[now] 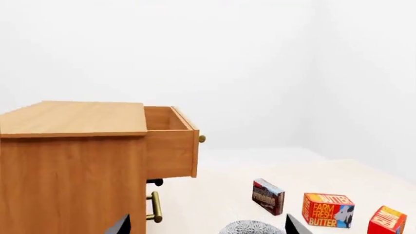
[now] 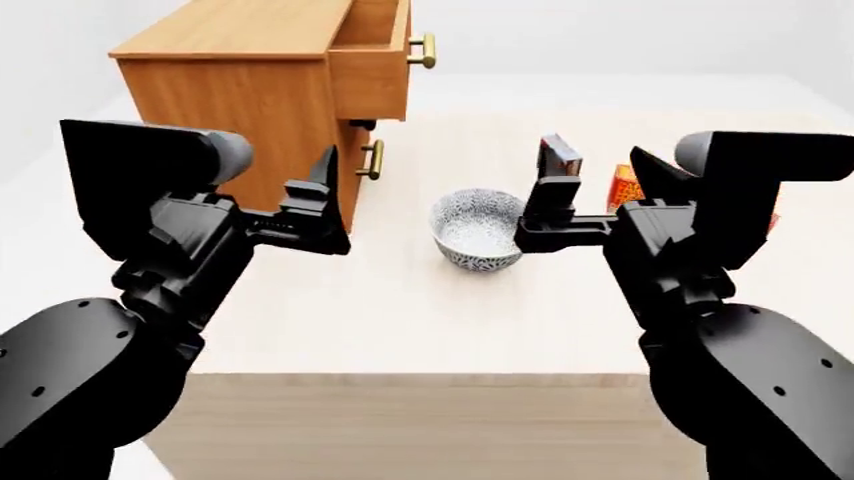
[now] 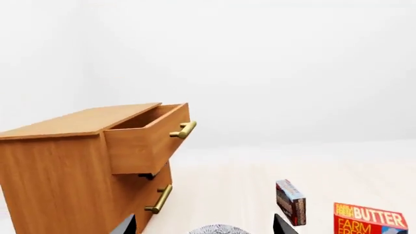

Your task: Put the chocolate pudding in the top drawer of the cabinet and close it.

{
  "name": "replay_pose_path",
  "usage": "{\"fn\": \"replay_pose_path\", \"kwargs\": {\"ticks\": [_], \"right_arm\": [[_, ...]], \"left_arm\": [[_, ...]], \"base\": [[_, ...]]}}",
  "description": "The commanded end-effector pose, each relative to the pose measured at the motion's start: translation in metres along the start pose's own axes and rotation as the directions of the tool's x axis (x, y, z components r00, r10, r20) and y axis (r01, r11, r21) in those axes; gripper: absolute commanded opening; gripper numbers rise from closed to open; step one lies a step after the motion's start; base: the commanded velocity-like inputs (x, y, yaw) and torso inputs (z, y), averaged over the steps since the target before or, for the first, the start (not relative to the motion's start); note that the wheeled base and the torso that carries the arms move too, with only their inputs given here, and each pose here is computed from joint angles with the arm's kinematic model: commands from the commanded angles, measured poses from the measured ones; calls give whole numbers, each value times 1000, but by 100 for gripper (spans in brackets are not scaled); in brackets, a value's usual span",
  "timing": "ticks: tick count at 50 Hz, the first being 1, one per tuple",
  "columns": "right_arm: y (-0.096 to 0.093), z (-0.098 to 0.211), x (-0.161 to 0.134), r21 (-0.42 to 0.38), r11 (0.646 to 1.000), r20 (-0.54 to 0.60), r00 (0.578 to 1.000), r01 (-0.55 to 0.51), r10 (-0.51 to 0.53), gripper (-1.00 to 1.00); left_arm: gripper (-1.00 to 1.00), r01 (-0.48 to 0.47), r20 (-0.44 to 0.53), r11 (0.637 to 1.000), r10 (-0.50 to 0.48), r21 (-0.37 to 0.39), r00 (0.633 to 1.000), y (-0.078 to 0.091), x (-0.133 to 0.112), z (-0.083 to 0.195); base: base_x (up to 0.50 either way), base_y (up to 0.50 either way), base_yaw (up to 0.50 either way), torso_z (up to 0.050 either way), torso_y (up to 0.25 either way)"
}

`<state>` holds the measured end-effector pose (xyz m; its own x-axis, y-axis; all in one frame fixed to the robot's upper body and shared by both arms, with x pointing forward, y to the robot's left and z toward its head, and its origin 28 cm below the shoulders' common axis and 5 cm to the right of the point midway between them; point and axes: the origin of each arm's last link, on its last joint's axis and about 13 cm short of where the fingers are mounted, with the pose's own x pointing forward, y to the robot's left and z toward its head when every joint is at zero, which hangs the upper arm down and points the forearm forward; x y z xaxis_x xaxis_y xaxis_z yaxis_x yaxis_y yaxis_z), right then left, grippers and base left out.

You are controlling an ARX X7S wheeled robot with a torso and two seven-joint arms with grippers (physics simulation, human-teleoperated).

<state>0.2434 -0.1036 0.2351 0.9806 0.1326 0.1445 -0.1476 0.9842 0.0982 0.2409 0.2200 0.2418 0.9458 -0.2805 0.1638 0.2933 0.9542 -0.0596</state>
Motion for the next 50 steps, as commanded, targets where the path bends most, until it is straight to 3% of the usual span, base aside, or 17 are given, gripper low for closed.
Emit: {"fn": "replay_pose_path", "kwargs": {"ticks": [1,12,22,50], "right_arm": [[-7,37,17,-31,999,38,999,-35,36,100],[-13,63,35,-57,997,67,996,-47,51,100],[-15,84,45,-23,997,62,995,-77,78,100],[-19,92,56,-32,997,60,996,-68,70,100]], "left_arm": [[100,49,-2,996,-49,70,999,7,13,41],[100,47,29,990,-51,136,998,13,20,66],[100,50,40,985,-57,164,998,14,26,82],[100,40,58,979,-52,198,997,19,33,94]], "base": [[102,0,0,0,0],[127,0,0,0,0],[179,20,0,0,0],[245,68,0,0,0]]}}
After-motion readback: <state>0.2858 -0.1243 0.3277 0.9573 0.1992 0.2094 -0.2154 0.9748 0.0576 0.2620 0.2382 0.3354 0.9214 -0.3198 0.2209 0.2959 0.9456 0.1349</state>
